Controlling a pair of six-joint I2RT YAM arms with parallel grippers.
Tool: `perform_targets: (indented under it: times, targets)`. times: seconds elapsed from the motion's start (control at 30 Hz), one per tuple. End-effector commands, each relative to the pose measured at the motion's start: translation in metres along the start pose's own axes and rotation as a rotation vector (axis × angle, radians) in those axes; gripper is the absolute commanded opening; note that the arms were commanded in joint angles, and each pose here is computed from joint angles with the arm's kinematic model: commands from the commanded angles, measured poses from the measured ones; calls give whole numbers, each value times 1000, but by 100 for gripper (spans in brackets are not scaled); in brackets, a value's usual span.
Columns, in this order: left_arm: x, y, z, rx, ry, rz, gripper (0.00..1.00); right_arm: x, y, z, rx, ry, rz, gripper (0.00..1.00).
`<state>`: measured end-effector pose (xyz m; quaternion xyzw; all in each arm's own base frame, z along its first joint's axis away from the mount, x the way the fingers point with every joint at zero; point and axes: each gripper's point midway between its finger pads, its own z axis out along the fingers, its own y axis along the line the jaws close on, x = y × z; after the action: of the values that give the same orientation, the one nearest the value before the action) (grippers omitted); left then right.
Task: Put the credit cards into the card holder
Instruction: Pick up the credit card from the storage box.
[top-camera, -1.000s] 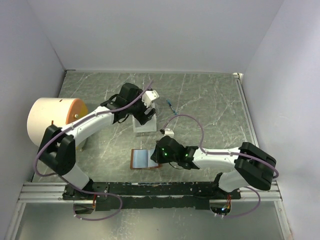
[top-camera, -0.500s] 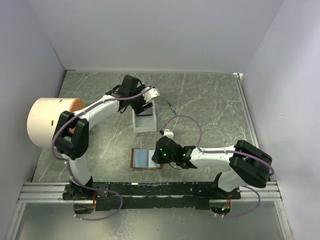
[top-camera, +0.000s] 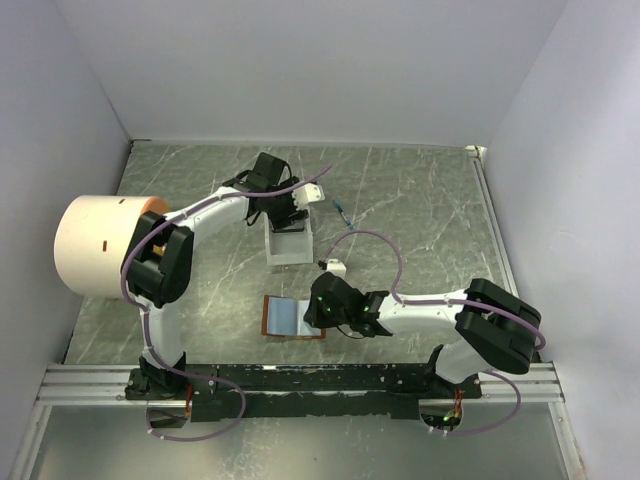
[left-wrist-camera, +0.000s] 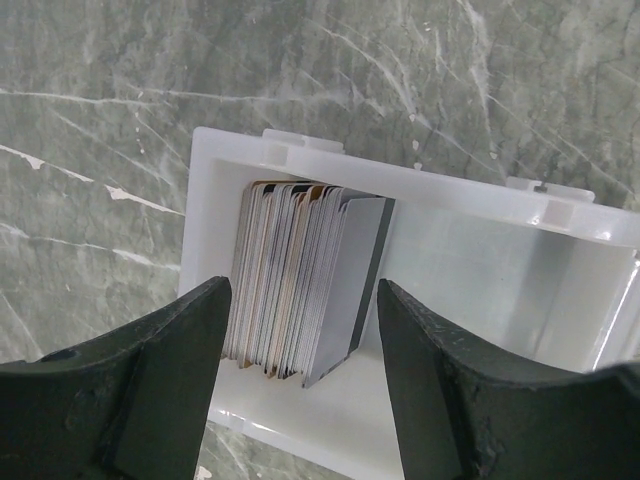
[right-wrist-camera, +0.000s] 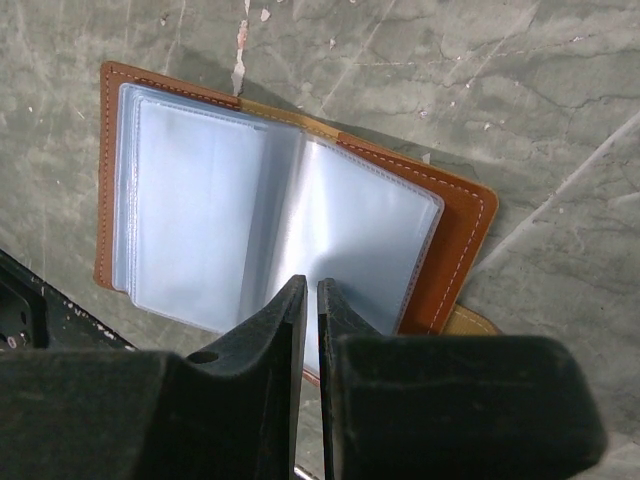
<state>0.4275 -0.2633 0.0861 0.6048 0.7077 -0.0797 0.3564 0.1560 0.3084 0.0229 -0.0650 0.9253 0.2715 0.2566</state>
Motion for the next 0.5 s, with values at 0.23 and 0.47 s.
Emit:
perform_targets:
  times: [0.23,0.47]
  targets:
    - [-3,14,2,-77,-21,72,74,-6,5,0,7,-3,-7,10]
    - [5,8,11,-51,-5,79,76,-6,5,0,7,-7,-7,10]
